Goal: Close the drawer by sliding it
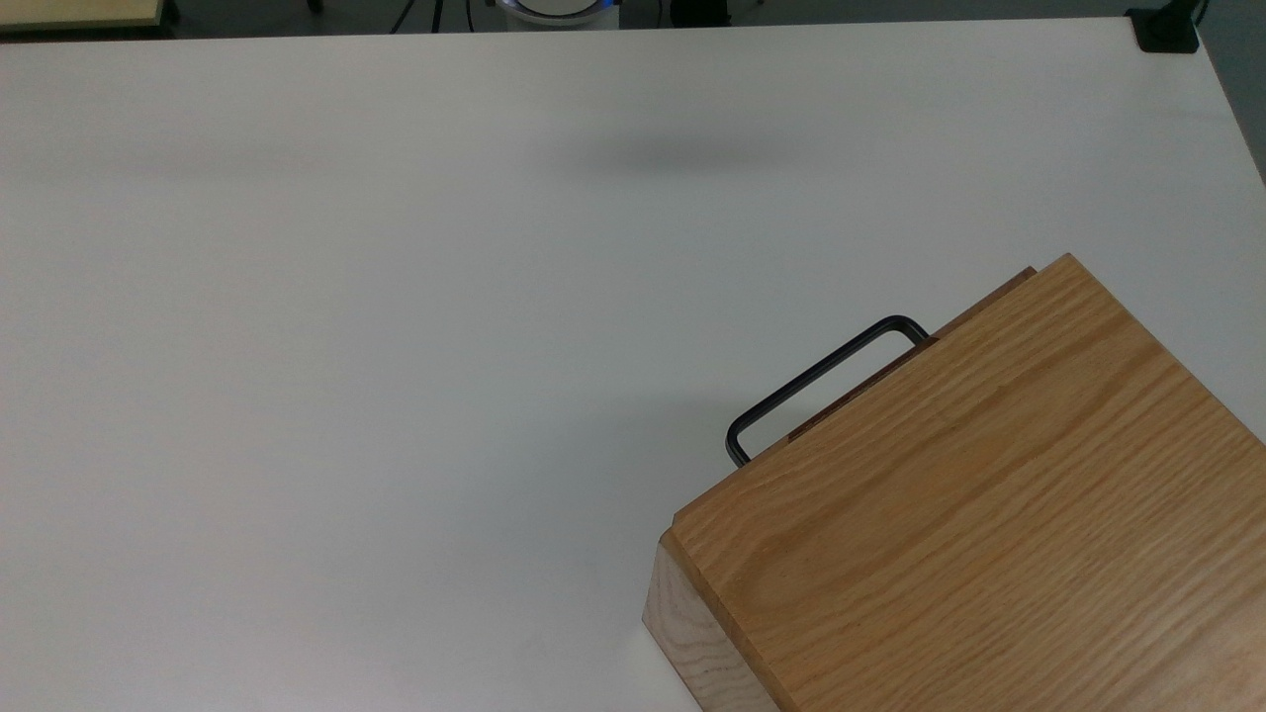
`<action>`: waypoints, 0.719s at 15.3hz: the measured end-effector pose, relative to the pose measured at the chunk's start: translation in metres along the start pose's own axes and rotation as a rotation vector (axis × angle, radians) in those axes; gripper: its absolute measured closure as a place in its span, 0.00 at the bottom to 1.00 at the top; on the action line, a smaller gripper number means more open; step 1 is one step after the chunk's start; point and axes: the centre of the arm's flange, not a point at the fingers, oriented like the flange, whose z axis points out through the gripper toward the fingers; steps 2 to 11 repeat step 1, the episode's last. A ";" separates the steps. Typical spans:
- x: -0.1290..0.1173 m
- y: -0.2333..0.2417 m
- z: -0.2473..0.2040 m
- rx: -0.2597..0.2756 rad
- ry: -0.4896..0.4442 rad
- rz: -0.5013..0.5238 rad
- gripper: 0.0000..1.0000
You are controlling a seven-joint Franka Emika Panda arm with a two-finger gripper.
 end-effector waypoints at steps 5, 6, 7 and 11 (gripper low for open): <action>0.000 0.000 0.000 0.000 0.001 0.000 0.00; 0.000 0.000 0.000 0.000 0.001 0.000 0.00; 0.000 0.000 0.000 0.000 0.001 0.000 0.00; 0.000 0.000 0.000 0.000 0.001 0.000 0.00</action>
